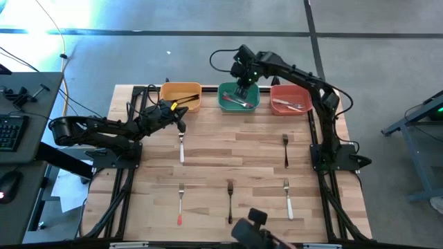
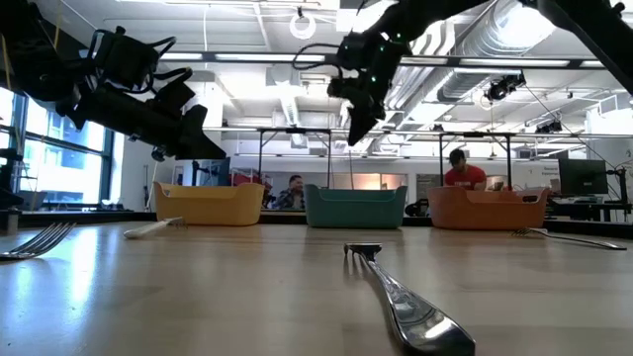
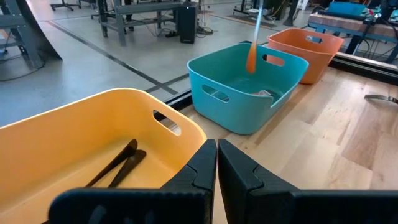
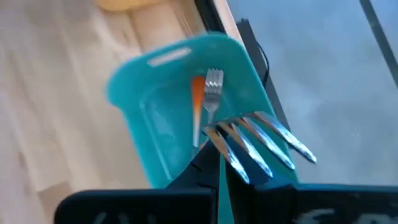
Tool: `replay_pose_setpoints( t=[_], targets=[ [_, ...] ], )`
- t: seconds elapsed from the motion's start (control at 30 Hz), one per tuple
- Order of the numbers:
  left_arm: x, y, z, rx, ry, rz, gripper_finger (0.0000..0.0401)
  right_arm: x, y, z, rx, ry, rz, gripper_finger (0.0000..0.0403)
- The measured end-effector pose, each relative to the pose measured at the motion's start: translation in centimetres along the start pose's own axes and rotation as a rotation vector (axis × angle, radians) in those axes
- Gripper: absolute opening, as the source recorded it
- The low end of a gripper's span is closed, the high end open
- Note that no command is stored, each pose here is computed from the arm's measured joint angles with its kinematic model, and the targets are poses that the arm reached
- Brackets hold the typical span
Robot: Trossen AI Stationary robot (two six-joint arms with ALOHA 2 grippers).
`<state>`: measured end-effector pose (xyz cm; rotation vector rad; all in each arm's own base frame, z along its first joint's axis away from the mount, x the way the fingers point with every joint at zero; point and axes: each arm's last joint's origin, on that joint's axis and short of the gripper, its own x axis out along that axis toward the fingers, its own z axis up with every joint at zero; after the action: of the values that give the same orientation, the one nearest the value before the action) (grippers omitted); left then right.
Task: Sort silverware by color (type)
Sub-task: Put the top orange fork into the blue bin
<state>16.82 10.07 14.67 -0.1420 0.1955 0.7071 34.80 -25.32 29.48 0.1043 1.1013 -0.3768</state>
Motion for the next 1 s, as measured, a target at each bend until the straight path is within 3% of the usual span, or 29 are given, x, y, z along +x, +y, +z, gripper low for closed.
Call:
replay_pose_setpoints(
  t=[0.57,1.0],
  targets=[
    [0.0,-0.1,0.0,-0.011,0.003,-0.018,0.0007,7.8,-0.5,-1.8,-0.053,0.209,0.066,0.0],
    [-0.1,-0.5,-0.3,0.026,0.034,-0.058,0.0007,7.4,-0.1,-1.7,-0.051,0.223,0.111,0.0]
  ],
)
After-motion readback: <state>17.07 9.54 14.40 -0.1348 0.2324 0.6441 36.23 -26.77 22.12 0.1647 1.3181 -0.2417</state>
